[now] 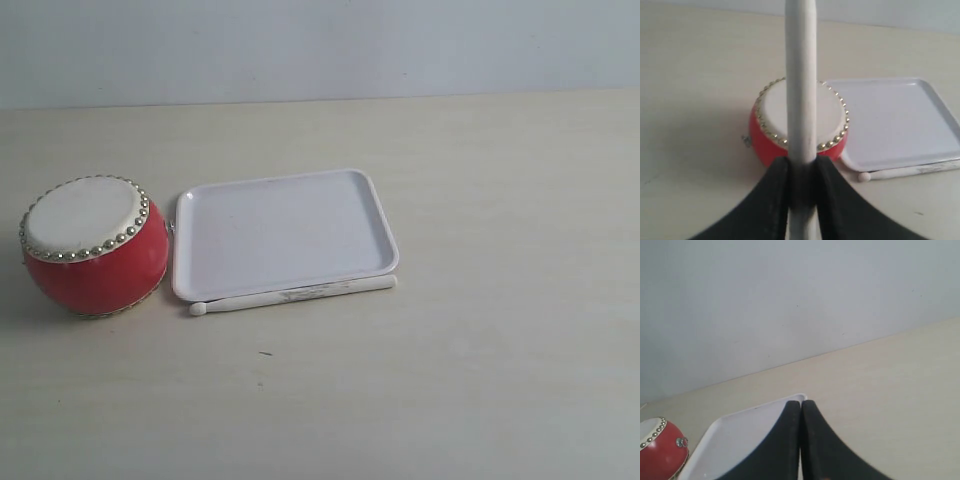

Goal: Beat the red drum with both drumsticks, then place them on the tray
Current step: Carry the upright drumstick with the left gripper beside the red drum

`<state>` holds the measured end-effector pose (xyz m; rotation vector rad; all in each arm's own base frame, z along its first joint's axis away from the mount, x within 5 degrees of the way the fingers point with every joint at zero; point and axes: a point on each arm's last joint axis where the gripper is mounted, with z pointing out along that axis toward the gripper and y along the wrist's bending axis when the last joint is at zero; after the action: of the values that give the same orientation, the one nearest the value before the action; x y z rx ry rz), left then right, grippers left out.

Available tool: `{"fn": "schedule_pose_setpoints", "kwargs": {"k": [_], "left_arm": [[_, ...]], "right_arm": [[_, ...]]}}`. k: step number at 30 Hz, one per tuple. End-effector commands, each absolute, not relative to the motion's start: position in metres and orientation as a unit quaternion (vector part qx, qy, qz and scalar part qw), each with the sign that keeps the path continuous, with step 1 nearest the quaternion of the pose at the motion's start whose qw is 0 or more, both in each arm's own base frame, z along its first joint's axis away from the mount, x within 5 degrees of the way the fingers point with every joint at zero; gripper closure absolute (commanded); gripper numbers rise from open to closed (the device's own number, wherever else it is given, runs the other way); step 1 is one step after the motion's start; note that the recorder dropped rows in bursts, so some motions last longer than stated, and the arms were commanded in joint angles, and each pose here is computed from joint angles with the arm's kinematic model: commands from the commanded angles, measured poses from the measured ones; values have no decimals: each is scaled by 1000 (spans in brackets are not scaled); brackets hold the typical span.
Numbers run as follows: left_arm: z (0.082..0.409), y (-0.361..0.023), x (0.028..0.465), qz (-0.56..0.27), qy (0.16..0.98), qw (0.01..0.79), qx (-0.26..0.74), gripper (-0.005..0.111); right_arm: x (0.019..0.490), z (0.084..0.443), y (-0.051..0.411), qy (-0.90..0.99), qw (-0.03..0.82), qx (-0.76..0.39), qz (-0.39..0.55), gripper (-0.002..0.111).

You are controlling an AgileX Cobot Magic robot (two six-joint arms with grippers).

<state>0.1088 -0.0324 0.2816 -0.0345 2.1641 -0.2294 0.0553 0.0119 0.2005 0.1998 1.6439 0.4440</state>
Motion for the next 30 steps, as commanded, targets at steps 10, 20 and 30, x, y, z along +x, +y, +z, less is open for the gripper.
{"fn": "schedule_pose_setpoints", "kwargs": {"k": [10,20,30], "left_arm": [[273,-23,103,-48,909,411,-48,107],[271,-33,100,-102,916,387,-39,107],[272,-47,100,-165,911,377,-9,107]], "right_arm": [[55,200,11,720,660,92,193,108],[55,200,11,720,660,92,193,108],[56,211,7,670,692,140,227,108]]}}
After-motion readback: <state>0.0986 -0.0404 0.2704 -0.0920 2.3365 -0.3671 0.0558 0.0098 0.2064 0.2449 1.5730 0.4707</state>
